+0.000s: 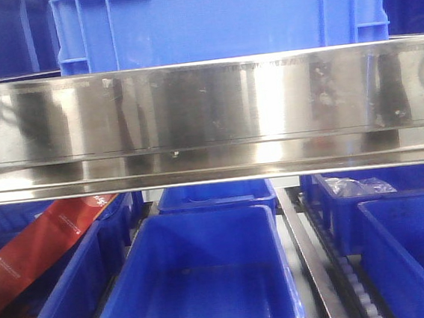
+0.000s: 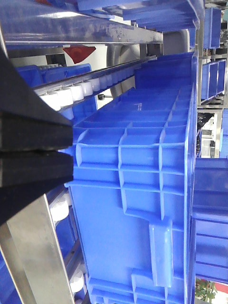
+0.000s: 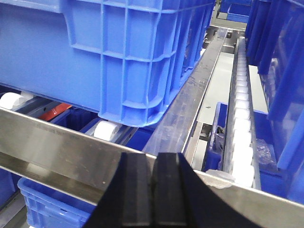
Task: Place valve from conveyor to right shelf box
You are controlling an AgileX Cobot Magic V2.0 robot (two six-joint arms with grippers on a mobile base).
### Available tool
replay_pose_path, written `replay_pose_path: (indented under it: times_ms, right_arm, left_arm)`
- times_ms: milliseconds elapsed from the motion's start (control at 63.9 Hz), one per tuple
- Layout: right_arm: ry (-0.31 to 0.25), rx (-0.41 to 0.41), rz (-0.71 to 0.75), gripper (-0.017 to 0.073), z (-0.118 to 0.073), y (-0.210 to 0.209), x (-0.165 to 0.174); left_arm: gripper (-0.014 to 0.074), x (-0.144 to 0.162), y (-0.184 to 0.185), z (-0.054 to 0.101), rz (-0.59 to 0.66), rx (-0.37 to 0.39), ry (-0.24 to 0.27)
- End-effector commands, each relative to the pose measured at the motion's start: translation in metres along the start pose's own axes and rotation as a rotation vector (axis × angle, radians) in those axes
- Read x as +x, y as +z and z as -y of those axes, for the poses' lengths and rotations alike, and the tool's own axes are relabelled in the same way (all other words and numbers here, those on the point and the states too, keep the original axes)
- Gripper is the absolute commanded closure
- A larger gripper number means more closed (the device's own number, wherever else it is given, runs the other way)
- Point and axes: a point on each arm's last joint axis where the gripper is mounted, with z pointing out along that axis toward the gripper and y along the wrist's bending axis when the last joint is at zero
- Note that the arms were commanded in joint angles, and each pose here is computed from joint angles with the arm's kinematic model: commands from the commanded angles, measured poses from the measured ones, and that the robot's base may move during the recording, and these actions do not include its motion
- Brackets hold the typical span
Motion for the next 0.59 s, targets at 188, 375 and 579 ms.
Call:
replay_pose_path:
  times_ms: [188,375,579]
  right_arm:
    - [-0.005,0.013,0.028,0.0713,0.001,-0.001,-0.002]
    - [-0.005,0.013,0.028,0.0713,0.001,-0.001,-0.002]
    - [-0.005,0.013,0.028,0.0713,0.001,-0.001,-0.002]
  left_arm:
    - [0.0704,0.001,-0.005,-0.001,0.019,-0.008,-0.010]
    - [0.0704,0.011,-0.029,-0.014,0.025,-0.152,0.037]
    - [0.0704,0.044,-0.054,-0.022,0.099,-0.318,0.022]
